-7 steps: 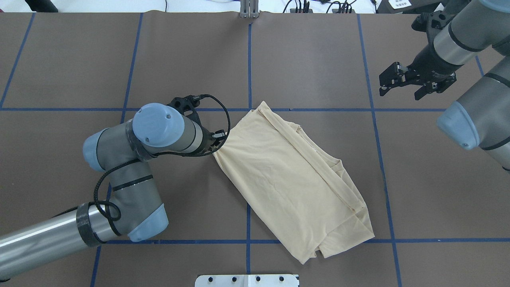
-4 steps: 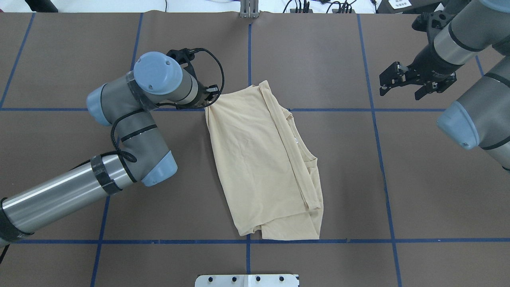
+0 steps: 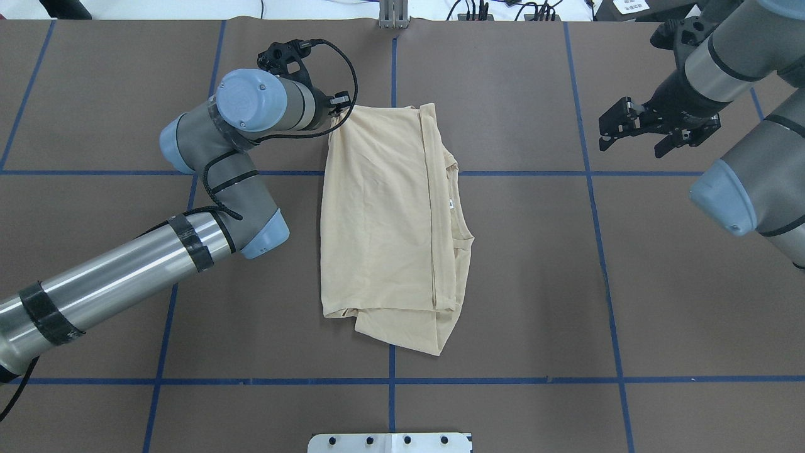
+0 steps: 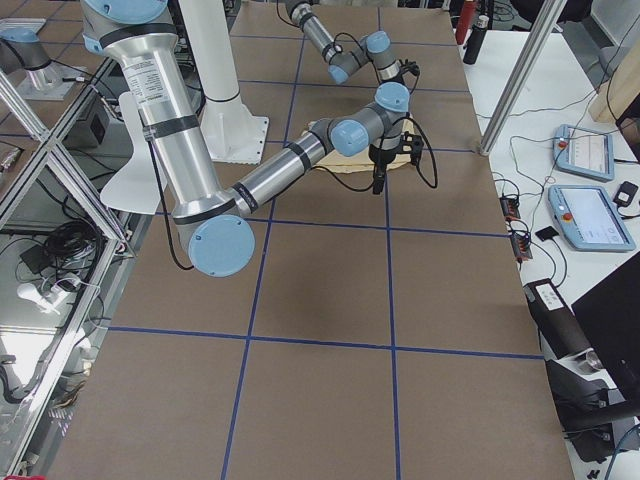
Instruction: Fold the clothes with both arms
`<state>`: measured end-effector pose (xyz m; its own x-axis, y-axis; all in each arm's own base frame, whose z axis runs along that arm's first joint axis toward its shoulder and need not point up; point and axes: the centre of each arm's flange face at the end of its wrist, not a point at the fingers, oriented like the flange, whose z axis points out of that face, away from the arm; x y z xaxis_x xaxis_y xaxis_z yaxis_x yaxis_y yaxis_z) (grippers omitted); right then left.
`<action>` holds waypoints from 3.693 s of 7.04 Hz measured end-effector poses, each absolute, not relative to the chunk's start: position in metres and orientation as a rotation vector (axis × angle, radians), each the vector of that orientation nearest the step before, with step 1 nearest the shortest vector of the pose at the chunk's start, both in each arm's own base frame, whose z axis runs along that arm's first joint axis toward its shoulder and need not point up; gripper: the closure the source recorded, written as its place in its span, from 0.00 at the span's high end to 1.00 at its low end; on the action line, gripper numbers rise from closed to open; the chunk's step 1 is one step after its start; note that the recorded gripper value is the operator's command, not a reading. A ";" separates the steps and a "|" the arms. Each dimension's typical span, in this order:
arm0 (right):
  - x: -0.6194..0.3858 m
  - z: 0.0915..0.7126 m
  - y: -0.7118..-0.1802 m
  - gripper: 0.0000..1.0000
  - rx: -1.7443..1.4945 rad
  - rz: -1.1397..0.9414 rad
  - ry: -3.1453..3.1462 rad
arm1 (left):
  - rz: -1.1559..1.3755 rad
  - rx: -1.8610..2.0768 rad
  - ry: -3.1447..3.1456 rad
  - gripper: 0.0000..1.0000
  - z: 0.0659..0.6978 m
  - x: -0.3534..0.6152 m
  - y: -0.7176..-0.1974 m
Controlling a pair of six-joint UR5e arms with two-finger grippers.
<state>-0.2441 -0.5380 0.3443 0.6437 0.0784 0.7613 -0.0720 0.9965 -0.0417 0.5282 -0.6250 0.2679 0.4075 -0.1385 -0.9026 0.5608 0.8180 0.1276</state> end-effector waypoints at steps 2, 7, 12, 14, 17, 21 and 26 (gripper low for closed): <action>-0.256 0.336 -0.536 1.00 0.024 0.063 -0.863 | -0.478 0.479 1.070 1.00 0.269 0.517 -0.635; -0.381 0.287 -0.482 1.00 0.154 -0.051 -0.821 | -0.371 0.442 0.976 1.00 0.282 0.447 -0.599; -0.536 0.260 -0.424 1.00 0.176 -0.094 -0.736 | -0.314 0.360 0.951 1.00 0.297 0.396 -0.538; -0.566 0.268 -0.402 1.00 0.146 -0.129 -0.706 | -0.311 0.351 0.947 1.00 0.306 0.394 -0.534; -0.578 0.270 -0.386 1.00 0.113 -0.152 -0.677 | -0.311 0.348 0.945 1.00 0.310 0.394 -0.533; -0.590 0.270 -0.366 1.00 0.094 -0.183 -0.672 | -0.311 0.343 0.942 1.00 0.313 0.397 -0.533; -0.582 0.284 -0.362 1.00 0.062 -0.179 -0.612 | -0.315 0.336 0.945 1.00 0.314 0.401 -0.532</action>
<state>-0.5823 -0.3621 0.2840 0.8036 -0.1855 0.5656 0.1490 0.9826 0.1106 0.4010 -0.5317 0.3140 0.5474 -0.1157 -0.8288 0.4052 0.9032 0.1416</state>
